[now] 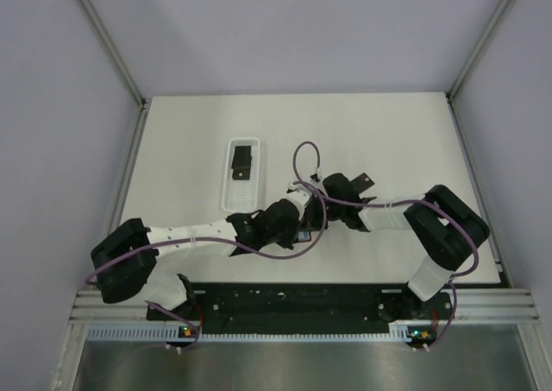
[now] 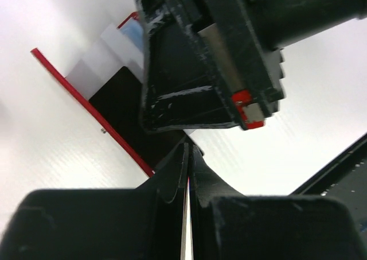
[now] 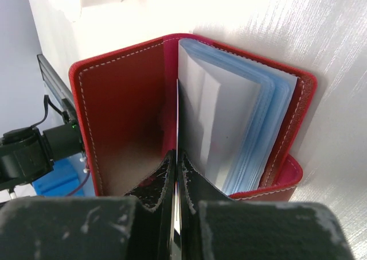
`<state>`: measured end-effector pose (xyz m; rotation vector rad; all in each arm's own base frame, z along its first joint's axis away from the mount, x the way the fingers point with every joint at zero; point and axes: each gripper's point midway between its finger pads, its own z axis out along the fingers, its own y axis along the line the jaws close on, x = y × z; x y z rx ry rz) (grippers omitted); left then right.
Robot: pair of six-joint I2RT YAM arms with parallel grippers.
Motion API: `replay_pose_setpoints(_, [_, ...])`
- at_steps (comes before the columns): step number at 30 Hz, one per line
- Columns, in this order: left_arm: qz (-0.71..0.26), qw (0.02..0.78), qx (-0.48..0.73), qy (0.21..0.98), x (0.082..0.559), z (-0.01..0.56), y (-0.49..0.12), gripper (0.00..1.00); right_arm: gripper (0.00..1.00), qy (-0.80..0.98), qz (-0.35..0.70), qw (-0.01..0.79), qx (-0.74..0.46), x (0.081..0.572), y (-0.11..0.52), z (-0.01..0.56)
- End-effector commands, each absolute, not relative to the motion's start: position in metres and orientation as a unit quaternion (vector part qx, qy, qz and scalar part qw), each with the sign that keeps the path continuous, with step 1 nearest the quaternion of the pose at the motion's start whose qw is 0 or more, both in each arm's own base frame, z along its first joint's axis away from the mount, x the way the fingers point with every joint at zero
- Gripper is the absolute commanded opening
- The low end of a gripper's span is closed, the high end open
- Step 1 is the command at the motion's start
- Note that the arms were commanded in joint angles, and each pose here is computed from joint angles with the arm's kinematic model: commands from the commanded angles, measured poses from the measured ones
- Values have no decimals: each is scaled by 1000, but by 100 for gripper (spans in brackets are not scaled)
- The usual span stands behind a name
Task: Put the credit cards into the card holder
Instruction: Open the card holder at the center of the board.
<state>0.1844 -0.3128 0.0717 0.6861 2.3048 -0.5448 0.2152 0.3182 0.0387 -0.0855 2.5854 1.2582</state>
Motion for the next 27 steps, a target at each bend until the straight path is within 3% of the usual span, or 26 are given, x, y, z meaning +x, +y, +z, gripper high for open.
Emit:
replay_pose_setpoints(1, [-161,370,249,880,202,86,-300,0,0,882,444,152,-41,224,327,50])
replay_pose_setpoints(15, [-91,402,125,902,213,77,-249,0,0,887,431,158,-42,224,319,50])
replay_pose_setpoints(27, [-92,382,93,915,222,39,-262,0,0,882,438,164,-51,219,315,67])
